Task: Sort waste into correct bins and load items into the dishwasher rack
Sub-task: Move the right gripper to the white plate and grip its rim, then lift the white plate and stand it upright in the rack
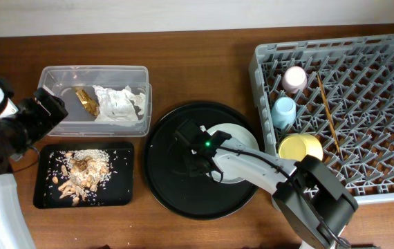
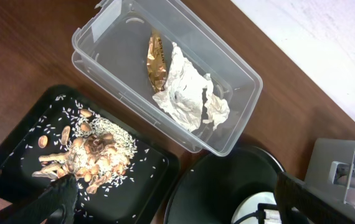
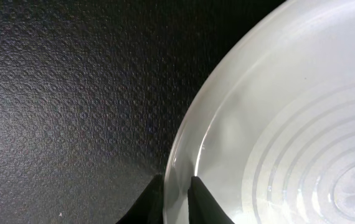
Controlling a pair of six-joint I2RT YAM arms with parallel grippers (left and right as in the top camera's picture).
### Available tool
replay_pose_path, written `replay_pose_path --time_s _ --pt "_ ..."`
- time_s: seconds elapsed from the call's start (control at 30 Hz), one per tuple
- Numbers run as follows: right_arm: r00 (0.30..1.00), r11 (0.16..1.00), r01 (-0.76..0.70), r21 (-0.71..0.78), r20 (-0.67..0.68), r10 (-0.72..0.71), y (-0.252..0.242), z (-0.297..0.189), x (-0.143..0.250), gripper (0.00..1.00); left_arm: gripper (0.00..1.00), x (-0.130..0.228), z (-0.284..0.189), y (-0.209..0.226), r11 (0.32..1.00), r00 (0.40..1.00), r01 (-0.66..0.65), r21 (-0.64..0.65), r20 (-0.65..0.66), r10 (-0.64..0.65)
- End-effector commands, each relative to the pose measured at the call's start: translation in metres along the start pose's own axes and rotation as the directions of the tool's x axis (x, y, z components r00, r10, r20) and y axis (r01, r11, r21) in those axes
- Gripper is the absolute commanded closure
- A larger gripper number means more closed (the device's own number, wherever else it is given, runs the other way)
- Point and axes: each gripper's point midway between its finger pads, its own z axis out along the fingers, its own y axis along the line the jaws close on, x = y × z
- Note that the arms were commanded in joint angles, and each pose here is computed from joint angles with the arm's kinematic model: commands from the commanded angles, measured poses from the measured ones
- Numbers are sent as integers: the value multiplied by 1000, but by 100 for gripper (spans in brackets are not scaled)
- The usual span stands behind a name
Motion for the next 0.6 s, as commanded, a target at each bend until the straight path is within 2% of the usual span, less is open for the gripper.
replay_pose_path --time_s 0.0,0.03,0.2,0.27,0.43,0.57 --pt "1000 1000 2 8 -15 -2 -1 4 5 87 1 -1 -1 1 1000 1000 5 -4 6 -5" --pt "1000 1000 2 7 -15 -2 0 4 5 96 1 -1 -1 1 1000 1000 5 -4 6 -5" --pt "1000 999 0 -35 -12 0 9 -12 -1 96 1 -1 -1 1 1000 1000 5 -4 6 -5" --pt "994 994 95 -58 50 -92 16 -43 -20 96 1 -1 -1 1 1000 1000 5 -4 6 -5" --pt "949 974 213 -73 255 -188 9 -174 -73 96 1 -1 -1 1 1000 1000 5 -4 6 -5" --pt "889 979 203 -6 420 -182 -64 -285 -96 96 1 -1 -1 1 1000 1000 5 -4 6 -5"
